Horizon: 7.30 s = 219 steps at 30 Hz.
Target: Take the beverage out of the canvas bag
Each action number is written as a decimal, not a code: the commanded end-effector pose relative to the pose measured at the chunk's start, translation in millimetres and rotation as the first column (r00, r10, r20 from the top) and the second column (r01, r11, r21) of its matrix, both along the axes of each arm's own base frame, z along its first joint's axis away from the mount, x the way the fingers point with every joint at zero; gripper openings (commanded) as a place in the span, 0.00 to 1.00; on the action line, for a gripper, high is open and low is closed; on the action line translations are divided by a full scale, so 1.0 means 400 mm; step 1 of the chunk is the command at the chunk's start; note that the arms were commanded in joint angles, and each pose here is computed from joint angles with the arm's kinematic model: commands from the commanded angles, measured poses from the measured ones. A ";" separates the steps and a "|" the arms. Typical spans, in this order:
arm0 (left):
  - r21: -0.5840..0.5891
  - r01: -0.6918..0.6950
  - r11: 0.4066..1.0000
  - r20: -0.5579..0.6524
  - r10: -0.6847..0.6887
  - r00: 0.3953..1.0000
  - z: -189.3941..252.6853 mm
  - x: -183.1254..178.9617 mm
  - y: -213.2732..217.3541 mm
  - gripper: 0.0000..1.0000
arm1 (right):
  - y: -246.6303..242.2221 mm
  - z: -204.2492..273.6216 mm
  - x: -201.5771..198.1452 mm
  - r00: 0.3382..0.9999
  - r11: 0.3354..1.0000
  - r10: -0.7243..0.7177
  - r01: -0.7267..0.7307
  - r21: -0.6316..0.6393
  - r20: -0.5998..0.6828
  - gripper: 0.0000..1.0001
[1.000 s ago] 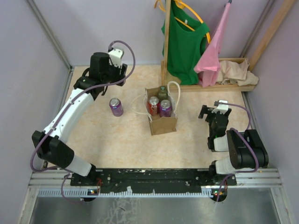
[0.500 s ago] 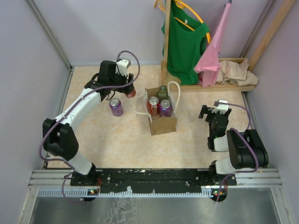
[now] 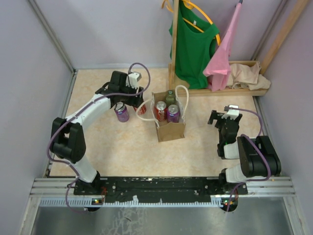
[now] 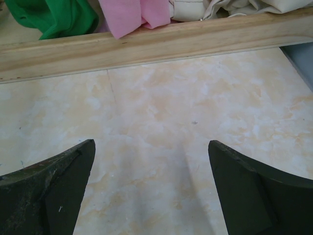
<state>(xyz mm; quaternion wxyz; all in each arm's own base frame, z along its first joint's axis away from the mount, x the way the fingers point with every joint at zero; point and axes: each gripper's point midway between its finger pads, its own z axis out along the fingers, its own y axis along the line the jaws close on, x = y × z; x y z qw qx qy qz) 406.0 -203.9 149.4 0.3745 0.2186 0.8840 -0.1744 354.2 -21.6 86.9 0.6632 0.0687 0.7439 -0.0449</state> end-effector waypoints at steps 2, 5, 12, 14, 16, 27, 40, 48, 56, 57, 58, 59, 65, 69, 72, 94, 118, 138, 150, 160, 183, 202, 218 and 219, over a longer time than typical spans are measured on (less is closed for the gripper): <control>-0.030 0.043 0.999 0.013 -0.043 0.999 0.010 0.001 -0.049 0.00 | -0.002 0.051 0.022 0.997 1.000 -0.004 0.004 0.003 0.073 0.99; 0.003 0.033 0.999 -0.003 -0.033 0.999 -0.002 -0.002 -0.047 0.00 | -0.002 0.051 0.023 0.997 1.000 -0.004 0.003 0.002 0.072 0.99; 0.075 -0.014 0.997 -0.014 0.015 1.000 -0.023 0.012 -0.021 0.00 | -0.002 0.051 0.023 0.997 1.000 -0.003 0.003 0.002 0.072 0.99; 0.087 -0.018 0.996 -0.031 0.021 0.999 -0.034 0.011 -0.017 0.00 | -0.002 0.051 0.022 0.997 1.000 -0.004 0.004 0.003 0.072 0.99; 0.092 -0.021 0.996 -0.040 0.025 0.999 -0.040 0.011 -0.017 0.01 | -0.002 0.050 0.022 0.997 1.000 -0.004 0.004 0.003 0.071 0.99; 0.105 -0.033 0.994 -0.051 0.039 0.998 -0.051 0.012 -0.012 0.33 | -0.003 0.051 0.023 0.997 1.000 -0.005 0.005 0.003 0.073 0.99; 0.085 -0.054 0.995 0.016 0.053 0.998 0.017 0.018 -0.011 1.00 | -0.002 0.051 0.023 0.997 1.000 -0.005 0.005 0.003 0.073 0.99; 0.020 -0.061 0.998 0.228 0.055 0.972 0.240 0.077 -0.030 0.99 | -0.002 0.051 0.023 0.997 1.000 -0.003 0.003 0.002 0.072 0.99; 0.011 0.202 0.979 0.546 -0.175 0.820 0.445 -0.010 -0.160 0.98 | -0.002 0.051 0.022 0.997 1.000 -0.004 0.004 0.003 0.072 0.99; 0.028 0.249 0.968 0.558 -0.221 0.799 0.440 -0.030 -0.190 0.98 | -0.003 0.051 0.022 0.997 1.000 -0.005 0.005 0.003 0.072 0.99; 0.043 0.294 0.955 0.564 -0.266 0.782 0.430 -0.046 -0.218 0.98 | -0.003 0.051 0.022 0.997 1.000 -0.005 0.005 0.002 0.072 0.99; 0.059 0.337 0.940 0.556 -0.311 0.771 0.411 -0.065 -0.248 0.98 | -0.002 0.051 0.022 0.997 1.000 -0.004 0.004 0.003 0.073 0.99; 0.146 0.478 0.866 0.439 -0.490 0.753 0.243 -0.120 -0.376 0.99 | -0.002 0.051 0.023 0.997 1.000 -0.004 0.004 0.003 0.073 0.99; 0.192 0.487 0.852 0.358 -0.522 0.774 0.156 -0.122 -0.423 0.99 | -0.002 0.051 0.022 0.997 1.000 -0.005 0.004 0.002 0.072 0.99; 0.206 0.453 0.868 0.310 -0.497 0.811 0.131 -0.102 -0.440 0.99 | -0.002 0.052 0.023 0.997 1.000 -0.004 0.004 0.002 0.073 0.99; 0.219 0.390 0.894 0.092 -0.417 0.904 0.053 -0.115 -0.444 0.93 | -0.003 0.051 0.023 0.997 1.000 -0.005 0.005 0.003 0.073 0.99; 0.238 0.429 0.871 -0.013 -0.439 0.899 -0.075 -0.148 -0.468 0.90 | -0.002 0.051 0.023 0.997 1.000 -0.004 0.004 0.003 0.072 0.99; 0.280 0.411 0.867 -0.110 -0.397 0.911 -0.192 -0.152 -0.447 0.65 | -0.001 0.051 0.023 0.997 1.000 -0.004 0.003 0.003 0.073 0.99; 0.261 0.355 0.898 0.020 -0.373 0.928 -0.069 -0.114 -0.443 0.00 | -0.002 0.050 0.022 0.997 1.000 -0.003 0.003 0.002 0.072 0.99; 0.195 0.366 0.910 0.261 -0.408 0.875 0.259 -0.096 -0.457 0.00 | -0.002 0.051 0.023 0.997 1.000 -0.004 0.004 0.002 0.073 0.99; 0.173 -0.087 0.981 0.572 -0.028 0.820 0.641 -0.067 -0.085 0.00 | -0.001 0.051 0.023 0.997 1.000 -0.003 0.003 0.003 0.072 0.99; 0.081 -0.173 0.982 0.269 0.146 0.952 0.313 -0.214 0.080 0.00 | -0.002 0.051 0.023 0.997 1.000 -0.004 0.004 0.003 0.072 0.99; 0.065 -0.104 0.992 0.085 0.099 0.991 0.062 -0.220 0.007 0.00 | -0.002 0.052 0.023 0.997 1.000 -0.004 0.004 0.003 0.073 0.99; 0.073 -0.102 0.992 0.077 0.096 0.992 0.052 -0.219 0.007 0.00 | -0.002 0.051 0.023 0.997 1.000 -0.004 0.004 0.003 0.073 0.99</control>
